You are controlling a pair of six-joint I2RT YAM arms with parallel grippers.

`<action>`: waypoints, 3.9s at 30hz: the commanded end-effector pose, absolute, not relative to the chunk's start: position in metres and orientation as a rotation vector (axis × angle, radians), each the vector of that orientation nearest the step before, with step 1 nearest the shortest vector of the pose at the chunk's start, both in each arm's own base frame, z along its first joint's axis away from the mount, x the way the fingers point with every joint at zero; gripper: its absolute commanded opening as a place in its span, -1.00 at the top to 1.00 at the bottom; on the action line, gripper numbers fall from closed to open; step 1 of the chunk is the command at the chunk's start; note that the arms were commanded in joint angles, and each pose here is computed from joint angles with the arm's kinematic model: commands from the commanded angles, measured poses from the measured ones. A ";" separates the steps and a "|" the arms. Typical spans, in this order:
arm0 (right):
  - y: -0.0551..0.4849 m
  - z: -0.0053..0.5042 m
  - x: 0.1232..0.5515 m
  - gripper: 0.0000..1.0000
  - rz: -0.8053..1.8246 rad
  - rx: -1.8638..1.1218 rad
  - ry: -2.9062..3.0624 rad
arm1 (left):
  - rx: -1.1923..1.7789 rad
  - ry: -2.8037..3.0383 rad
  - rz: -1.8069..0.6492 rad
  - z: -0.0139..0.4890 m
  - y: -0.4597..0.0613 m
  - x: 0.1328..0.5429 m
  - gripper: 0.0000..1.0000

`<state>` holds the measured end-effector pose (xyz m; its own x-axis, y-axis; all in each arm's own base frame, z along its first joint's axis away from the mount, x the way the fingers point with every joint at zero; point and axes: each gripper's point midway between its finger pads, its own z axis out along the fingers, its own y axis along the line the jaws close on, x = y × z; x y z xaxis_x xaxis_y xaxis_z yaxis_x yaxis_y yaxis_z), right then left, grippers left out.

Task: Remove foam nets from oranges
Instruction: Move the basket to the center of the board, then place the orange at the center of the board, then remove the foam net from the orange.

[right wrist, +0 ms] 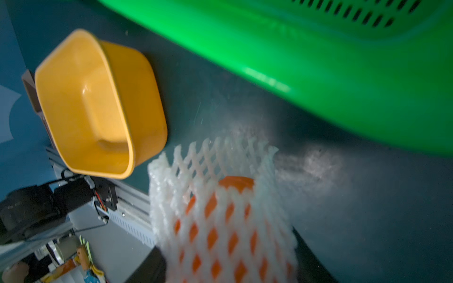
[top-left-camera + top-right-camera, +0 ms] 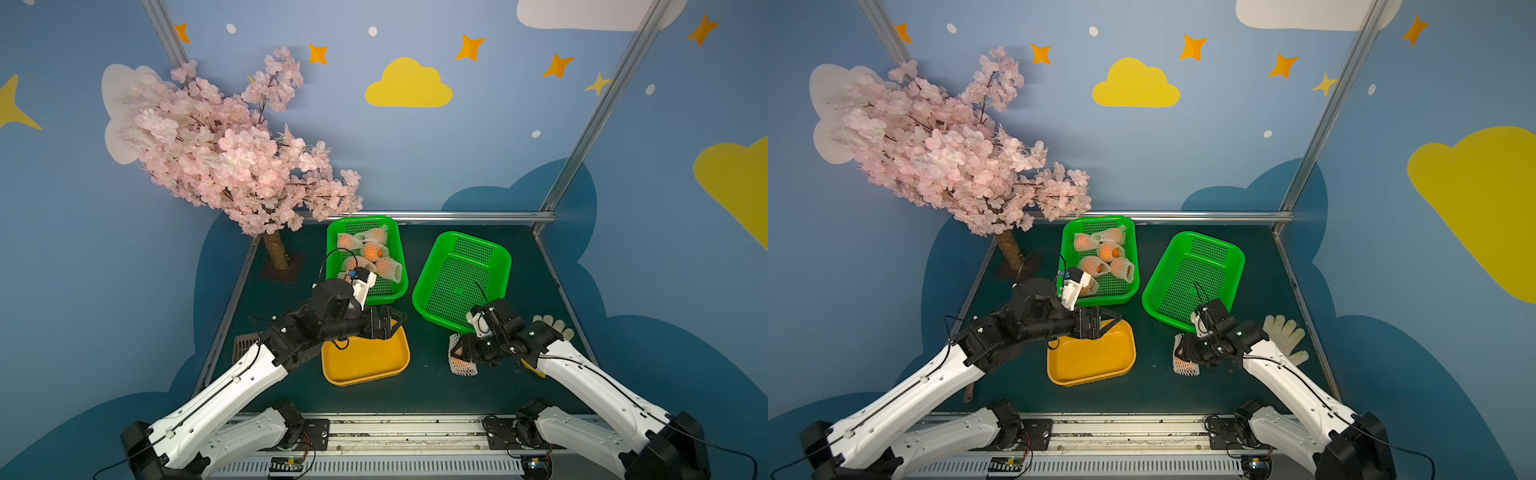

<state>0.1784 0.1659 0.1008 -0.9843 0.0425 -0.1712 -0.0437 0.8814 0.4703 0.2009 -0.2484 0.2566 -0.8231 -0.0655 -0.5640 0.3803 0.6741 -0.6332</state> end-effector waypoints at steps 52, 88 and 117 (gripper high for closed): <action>0.165 0.097 0.163 -0.64 0.863 -0.028 3.117 | 0.391 2.527 -1.254 0.182 -0.327 0.169 -0.99; 0.198 0.045 0.176 0.24 0.231 -0.756 3.273 | 0.161 2.544 -1.114 0.150 -0.271 0.167 -0.99; 0.220 0.125 0.227 1.00 1.064 -0.281 2.498 | 0.362 2.425 -1.376 0.158 -0.361 0.202 -0.96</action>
